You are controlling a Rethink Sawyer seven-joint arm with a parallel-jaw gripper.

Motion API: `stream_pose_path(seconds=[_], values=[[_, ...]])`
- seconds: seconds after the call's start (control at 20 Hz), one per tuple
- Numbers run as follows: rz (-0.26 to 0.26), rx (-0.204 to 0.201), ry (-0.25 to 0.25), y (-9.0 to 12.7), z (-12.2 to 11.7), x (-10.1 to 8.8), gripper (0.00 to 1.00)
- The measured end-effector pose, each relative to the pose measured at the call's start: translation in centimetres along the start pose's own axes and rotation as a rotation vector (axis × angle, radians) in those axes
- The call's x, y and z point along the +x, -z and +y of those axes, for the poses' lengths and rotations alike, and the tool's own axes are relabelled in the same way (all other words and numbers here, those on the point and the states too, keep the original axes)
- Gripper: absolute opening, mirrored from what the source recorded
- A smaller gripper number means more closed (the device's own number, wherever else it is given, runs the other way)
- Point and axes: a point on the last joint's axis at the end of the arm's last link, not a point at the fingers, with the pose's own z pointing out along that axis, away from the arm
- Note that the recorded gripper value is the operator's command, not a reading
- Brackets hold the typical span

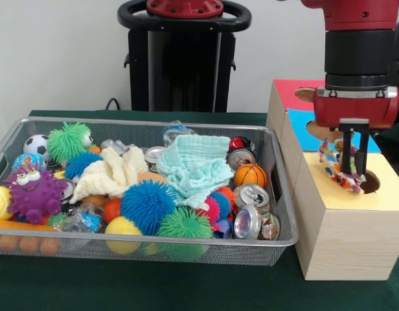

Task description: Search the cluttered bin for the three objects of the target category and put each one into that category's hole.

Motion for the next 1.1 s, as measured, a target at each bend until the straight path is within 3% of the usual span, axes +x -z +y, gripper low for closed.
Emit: stream_pose_path(seconds=[0.55,0.85,1.1], values=[[-0.028,-0.058,-0.005,-0.9,2.1,0.9,0.0],[-0.059,-0.113,-0.032,-1.9,3.3,1.3,0.0],[-0.061,-0.124,-0.056,-2.3,3.4,1.4,0.0]])
